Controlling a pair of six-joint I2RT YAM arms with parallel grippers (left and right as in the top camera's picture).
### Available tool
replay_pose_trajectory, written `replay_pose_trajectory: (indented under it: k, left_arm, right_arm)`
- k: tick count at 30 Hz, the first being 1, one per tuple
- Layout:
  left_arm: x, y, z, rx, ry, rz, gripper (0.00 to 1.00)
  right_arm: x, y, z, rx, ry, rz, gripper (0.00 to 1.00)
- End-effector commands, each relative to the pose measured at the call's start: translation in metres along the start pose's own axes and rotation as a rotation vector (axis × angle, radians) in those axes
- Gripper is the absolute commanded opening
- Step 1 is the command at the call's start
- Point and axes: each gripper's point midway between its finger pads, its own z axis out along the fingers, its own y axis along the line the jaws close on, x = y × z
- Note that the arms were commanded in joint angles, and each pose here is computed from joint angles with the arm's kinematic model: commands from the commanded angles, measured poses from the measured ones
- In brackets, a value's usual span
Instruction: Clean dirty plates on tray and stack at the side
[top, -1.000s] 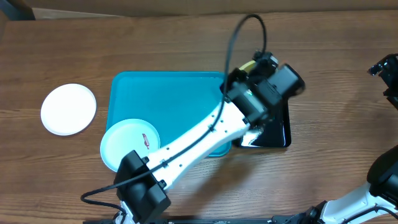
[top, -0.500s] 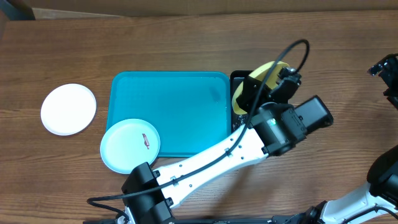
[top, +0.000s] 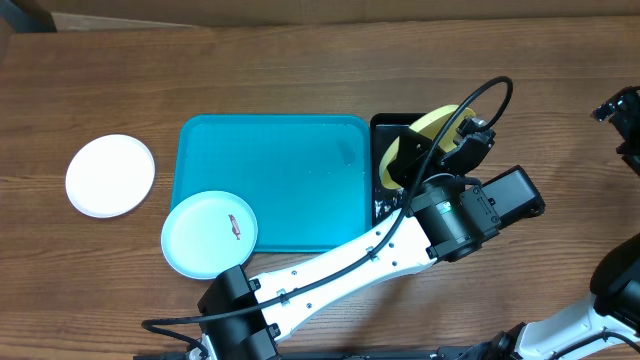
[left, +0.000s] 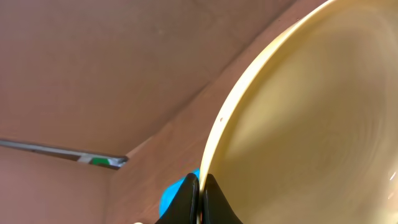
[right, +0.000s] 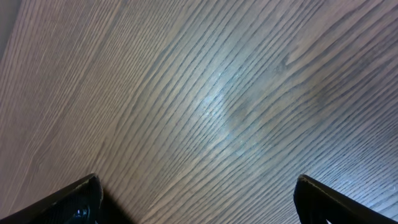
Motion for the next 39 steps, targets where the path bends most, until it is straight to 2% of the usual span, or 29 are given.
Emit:
replay_pose_trajectory:
  k: [1, 7, 13, 17, 19, 22, 25, 27, 28, 36, 39]
  left_arm:
    - [-0.006, 0.005, -0.001, 0.097, 0.01, -0.091, 0.04]
    - [0.009, -0.016, 0.025, 0.321, 0.125, -0.18, 0.04]
    - [0.033, -0.024, 0.067, 0.677, 0.318, -0.369, 0.04]
    - [0.051, 0.0, 0.096, 0.973, 0.447, -0.597, 0.04]
    - [0.065, 0.026, 0.114, 1.036, 0.489, -0.713, 0.04]
    - [0.097, 0.071, 0.147, 1.013, 0.547, -0.869, 0.04]
    - [0.147, 0.118, 0.177, 0.912, 0.632, -1.012, 0.04]
    - [0.194, 0.156, 0.194, 0.822, 0.701, -1.127, 0.04]
    - [0.233, 0.184, 0.202, 0.751, 0.752, -1.222, 0.04]
    - [0.372, 0.248, 0.193, 0.522, 0.938, -1.532, 0.04]
    - [0.437, 0.261, 0.182, 0.34, 1.052, -1.621, 0.04]
  right_arm:
    - [-0.007, 0.006, -0.007, -0.016, -0.026, 0.0, 1.0]
    - [-0.007, 0.006, -0.007, -0.016, -0.026, -0.001, 1.0]
    - [-0.007, 0.006, -0.007, -0.016, -0.026, -0.001, 1.0]
    - [-0.007, 0.006, -0.007, -0.016, -0.026, -0.001, 1.0]
    - [-0.007, 0.006, -0.007, -0.016, -0.026, -0.001, 1.0]
    - [-0.007, 0.006, -0.007, -0.016, -0.026, -0.001, 1.0]
    - [-0.007, 0.006, -0.007, -0.016, -0.026, -0.001, 1.0]
    - [-0.007, 0.006, -0.007, -0.016, -0.026, -0.001, 1.0]
    - [-0.007, 0.006, -0.007, -0.016, -0.026, -0.001, 1.0]
    - [-0.007, 0.006, -0.007, -0.016, -0.026, 0.0, 1.0]
    - [-0.007, 0.006, -0.007, -0.016, -0.026, -0.001, 1.0]
